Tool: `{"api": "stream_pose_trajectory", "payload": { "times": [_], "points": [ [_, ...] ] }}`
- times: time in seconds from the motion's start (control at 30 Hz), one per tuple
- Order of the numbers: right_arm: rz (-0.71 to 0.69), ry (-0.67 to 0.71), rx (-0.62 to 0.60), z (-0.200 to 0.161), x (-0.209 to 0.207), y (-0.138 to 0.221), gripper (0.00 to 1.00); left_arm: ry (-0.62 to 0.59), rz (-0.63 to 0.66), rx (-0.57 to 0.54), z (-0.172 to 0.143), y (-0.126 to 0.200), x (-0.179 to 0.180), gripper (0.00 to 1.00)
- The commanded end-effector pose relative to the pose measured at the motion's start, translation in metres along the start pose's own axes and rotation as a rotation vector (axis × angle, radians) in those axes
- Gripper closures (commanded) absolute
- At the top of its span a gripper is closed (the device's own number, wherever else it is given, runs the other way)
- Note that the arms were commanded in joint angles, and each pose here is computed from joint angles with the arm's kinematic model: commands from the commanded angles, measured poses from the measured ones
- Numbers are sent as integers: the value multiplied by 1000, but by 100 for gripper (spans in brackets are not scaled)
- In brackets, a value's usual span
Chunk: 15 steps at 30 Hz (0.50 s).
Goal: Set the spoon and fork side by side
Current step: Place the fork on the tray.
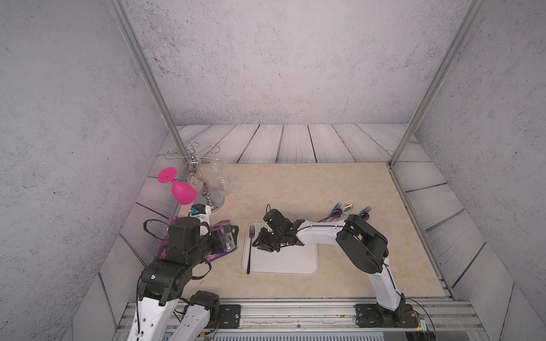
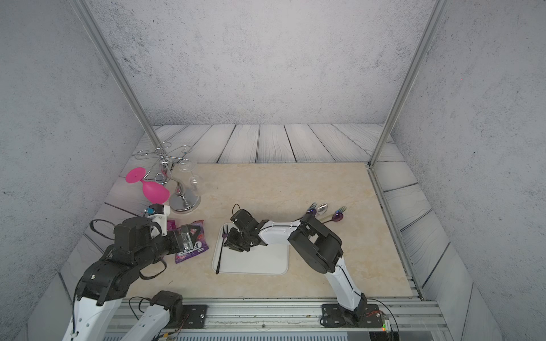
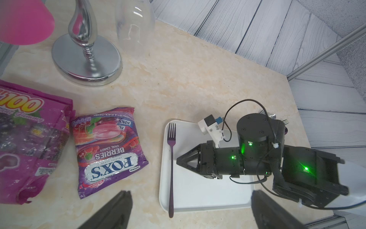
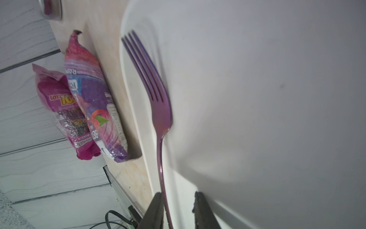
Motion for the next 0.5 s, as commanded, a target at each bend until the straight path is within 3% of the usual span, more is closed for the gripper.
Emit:
{"api": "stream_pose_trajectory", "payload": {
  "times": [0.0, 0.47],
  "points": [
    [-3, 0, 29, -9, 6, -3, 73, -1, 2, -26, 2, 2, 0, 1],
    [-21, -53, 72, -10, -2, -22, 82, -10, 16, -23, 0, 4, 2, 0]
  ]
}}
Point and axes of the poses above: each gripper's point midway between its finger pads, its own y axis back along the fingers, its own x axis along the line the jaws close on, z = x × y, the point moved 5 cm from there along y, back along the fingers, and after that the axes turned 8 degrees about -y, right-handed, at the moved point
